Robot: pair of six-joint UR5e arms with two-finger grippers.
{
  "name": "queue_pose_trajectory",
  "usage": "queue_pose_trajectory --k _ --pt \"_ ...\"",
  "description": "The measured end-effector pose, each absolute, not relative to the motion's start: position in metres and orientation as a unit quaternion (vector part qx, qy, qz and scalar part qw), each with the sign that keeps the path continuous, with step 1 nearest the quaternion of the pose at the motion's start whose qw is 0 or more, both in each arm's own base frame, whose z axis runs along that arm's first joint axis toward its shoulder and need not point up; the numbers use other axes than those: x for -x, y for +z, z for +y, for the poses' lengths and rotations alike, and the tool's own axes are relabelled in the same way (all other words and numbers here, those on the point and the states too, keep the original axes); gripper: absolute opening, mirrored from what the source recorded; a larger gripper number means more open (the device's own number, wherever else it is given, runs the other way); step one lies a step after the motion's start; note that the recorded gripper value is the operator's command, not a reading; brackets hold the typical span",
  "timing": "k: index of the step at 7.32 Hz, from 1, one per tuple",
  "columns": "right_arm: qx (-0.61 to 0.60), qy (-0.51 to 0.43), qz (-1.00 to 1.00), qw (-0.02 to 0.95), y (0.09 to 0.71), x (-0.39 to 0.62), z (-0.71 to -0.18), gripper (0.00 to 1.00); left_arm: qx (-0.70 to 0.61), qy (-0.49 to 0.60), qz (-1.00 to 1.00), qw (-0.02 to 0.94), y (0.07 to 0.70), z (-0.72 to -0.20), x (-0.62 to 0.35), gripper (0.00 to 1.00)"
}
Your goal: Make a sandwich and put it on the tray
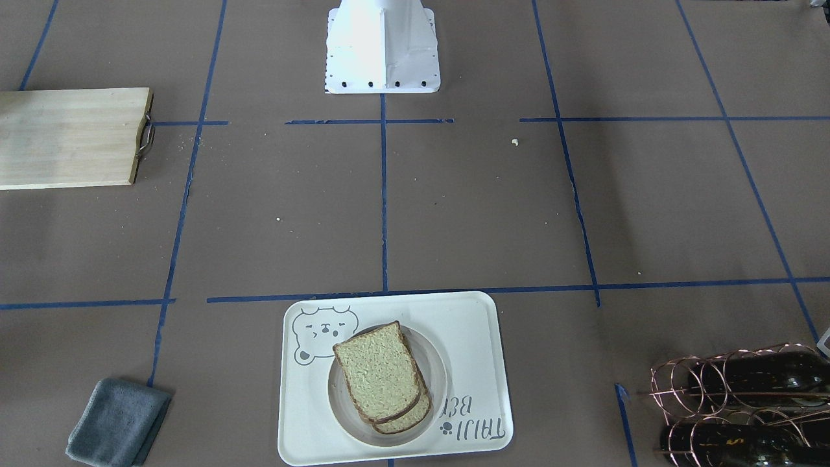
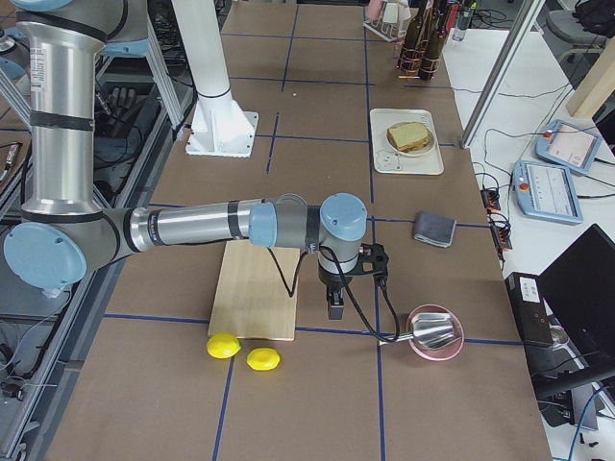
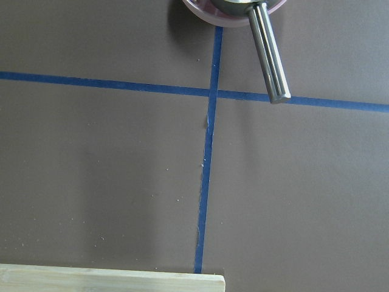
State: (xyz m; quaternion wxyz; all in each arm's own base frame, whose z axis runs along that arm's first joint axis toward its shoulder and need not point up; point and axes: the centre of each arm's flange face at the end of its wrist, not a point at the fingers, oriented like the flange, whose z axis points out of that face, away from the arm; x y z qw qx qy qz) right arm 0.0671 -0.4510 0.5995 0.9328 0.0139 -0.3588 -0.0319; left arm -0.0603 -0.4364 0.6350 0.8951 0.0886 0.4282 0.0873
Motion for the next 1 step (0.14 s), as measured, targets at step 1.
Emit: queue_pose_trajectory --k 1 --pt "-0.014 -0.032 -0.359 0.933 0.5994 -0.0671 -0.4511 1.00 -0.089 0.088 0.428 0.895 0.6346 -0.4367 0.0603 1.00"
